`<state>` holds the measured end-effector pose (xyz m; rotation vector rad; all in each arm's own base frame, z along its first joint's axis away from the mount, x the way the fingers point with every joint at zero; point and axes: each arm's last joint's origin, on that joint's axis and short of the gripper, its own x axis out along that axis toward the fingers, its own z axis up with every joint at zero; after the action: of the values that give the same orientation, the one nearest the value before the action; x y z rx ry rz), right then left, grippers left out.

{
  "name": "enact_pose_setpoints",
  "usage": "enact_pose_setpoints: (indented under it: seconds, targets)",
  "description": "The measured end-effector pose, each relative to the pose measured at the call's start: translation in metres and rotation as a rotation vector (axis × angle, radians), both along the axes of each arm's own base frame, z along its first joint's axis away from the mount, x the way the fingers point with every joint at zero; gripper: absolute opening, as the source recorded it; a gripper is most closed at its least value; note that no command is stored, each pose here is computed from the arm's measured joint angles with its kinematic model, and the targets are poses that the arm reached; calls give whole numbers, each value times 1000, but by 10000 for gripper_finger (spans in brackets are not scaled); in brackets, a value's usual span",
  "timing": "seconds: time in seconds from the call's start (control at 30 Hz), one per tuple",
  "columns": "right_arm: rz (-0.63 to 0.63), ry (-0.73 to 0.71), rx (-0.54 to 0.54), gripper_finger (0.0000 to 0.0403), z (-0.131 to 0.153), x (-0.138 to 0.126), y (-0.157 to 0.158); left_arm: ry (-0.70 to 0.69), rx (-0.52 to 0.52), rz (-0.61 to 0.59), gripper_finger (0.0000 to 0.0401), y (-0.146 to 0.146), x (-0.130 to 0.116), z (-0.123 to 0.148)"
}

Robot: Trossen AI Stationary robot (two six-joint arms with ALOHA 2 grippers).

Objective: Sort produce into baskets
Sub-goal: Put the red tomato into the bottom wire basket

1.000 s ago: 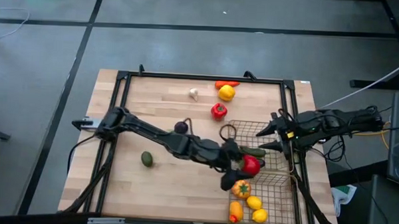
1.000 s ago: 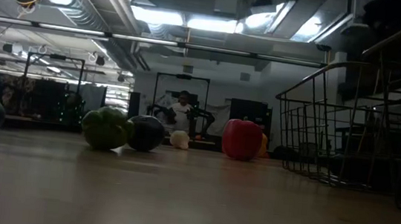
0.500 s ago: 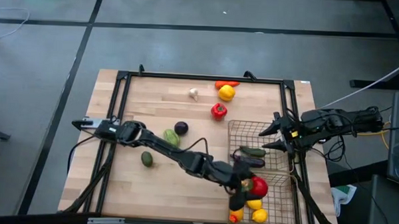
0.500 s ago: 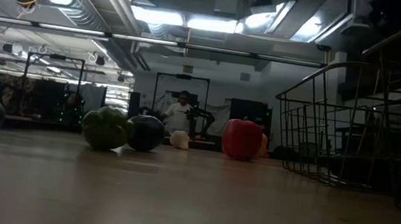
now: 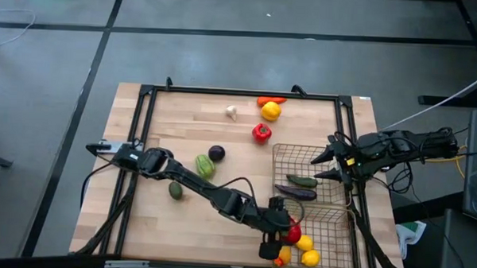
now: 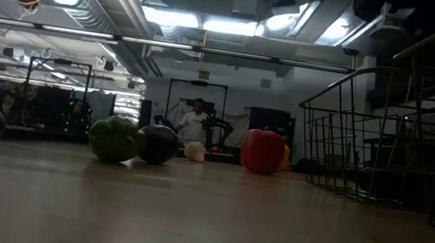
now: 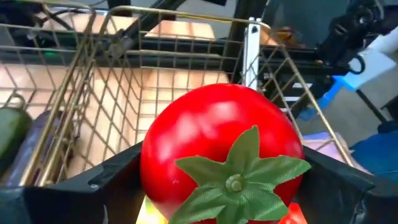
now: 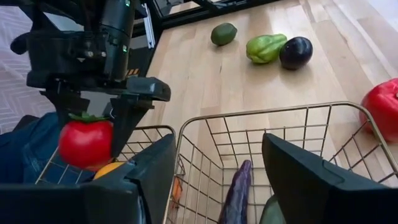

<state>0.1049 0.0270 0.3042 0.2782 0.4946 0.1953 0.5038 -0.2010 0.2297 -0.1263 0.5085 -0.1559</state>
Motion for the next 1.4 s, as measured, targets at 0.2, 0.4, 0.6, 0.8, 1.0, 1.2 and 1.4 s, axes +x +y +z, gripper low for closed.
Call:
enact_pose_setpoints:
  seconds: [0.2, 0.4, 0.6, 0.8, 1.0, 1.2, 1.4]
  targets:
    - [43, 10, 36, 237, 0, 3, 2, 23, -30, 25, 331, -1, 7, -22]
    - [92, 66, 66, 237, -4, 13, 7, 10, 3, -4, 331, -7, 8, -30]
    - [86, 127, 51, 237, -11, 25, 10, -18, 28, -21, 331, -7, 9, -28]
    - [85, 153, 46, 237, -14, 29, 11, -19, 1, -2, 331, -4, 10, -27]
    - [85, 161, 44, 237, -15, 30, 11, -6, -19, 19, 331, 0, 11, -28]
    - [84, 163, 43, 237, -16, 30, 11, -9, -20, 23, 331, 2, 12, -28]
    - [84, 163, 43, 237, -16, 30, 11, -10, -13, 18, 331, 1, 12, -28]
